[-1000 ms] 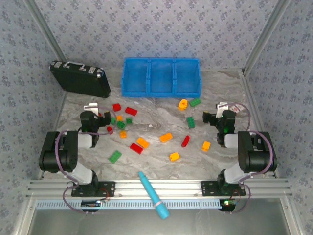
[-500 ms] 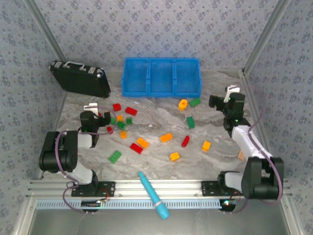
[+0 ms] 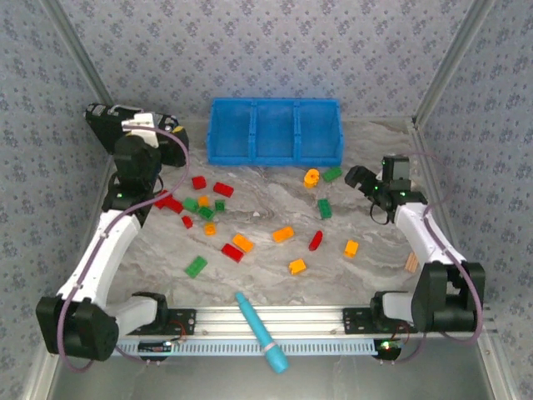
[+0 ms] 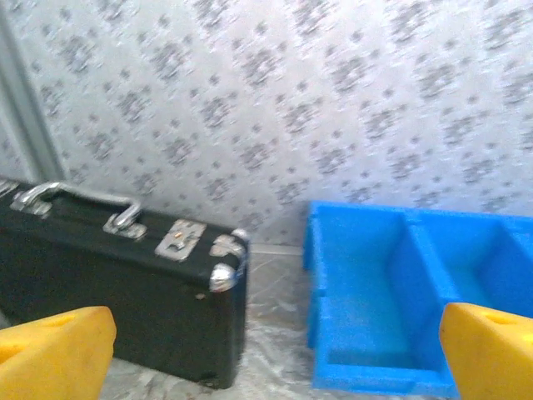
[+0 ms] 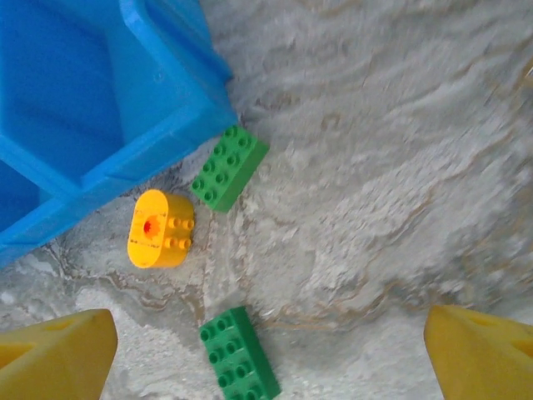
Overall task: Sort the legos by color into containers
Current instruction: Pick up the lego from the top-right of the table.
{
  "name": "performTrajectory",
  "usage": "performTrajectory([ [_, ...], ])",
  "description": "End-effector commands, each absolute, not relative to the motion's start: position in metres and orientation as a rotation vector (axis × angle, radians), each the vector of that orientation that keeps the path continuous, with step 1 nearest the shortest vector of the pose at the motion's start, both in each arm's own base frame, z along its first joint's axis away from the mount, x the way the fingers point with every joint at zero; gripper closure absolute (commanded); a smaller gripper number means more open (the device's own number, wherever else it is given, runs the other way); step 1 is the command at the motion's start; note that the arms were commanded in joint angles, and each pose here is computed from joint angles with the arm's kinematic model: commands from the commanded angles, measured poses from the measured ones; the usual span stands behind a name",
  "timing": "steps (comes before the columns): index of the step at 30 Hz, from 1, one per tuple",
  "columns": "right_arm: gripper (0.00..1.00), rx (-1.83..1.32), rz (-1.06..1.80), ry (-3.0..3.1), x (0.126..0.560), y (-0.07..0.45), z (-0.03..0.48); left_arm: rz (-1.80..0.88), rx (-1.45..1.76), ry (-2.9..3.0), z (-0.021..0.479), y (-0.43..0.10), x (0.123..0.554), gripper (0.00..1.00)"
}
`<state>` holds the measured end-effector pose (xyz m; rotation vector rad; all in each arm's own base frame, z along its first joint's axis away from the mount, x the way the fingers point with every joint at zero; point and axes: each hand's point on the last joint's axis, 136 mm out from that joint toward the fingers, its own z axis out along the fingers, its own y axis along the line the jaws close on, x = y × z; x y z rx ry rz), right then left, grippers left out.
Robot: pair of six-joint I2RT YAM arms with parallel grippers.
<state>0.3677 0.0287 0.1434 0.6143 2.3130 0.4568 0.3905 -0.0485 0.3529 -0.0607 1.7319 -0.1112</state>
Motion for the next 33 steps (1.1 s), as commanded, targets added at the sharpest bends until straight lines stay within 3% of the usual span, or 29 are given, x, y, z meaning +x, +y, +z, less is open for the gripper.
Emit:
performTrajectory([
  [1,0.04,0.722,0.567,2.317,0.381,0.049,0.139,-0.131,0.007,1.942,0.322,-0.066,0.366,0.0],
  [17,0.1,0.776,0.413,2.476,0.46,0.078,0.087,-0.253,0.23,2.089,0.335,-0.087,0.284,0.0],
  [27,0.23,0.762,0.271,2.526,0.474,0.074,0.07,-0.207,0.275,2.084,0.332,-0.082,0.276,0.0],
  [33,0.29,0.712,0.243,2.482,0.462,0.075,0.086,-0.198,0.301,2.09,0.327,-0.084,0.28,0.0],
])
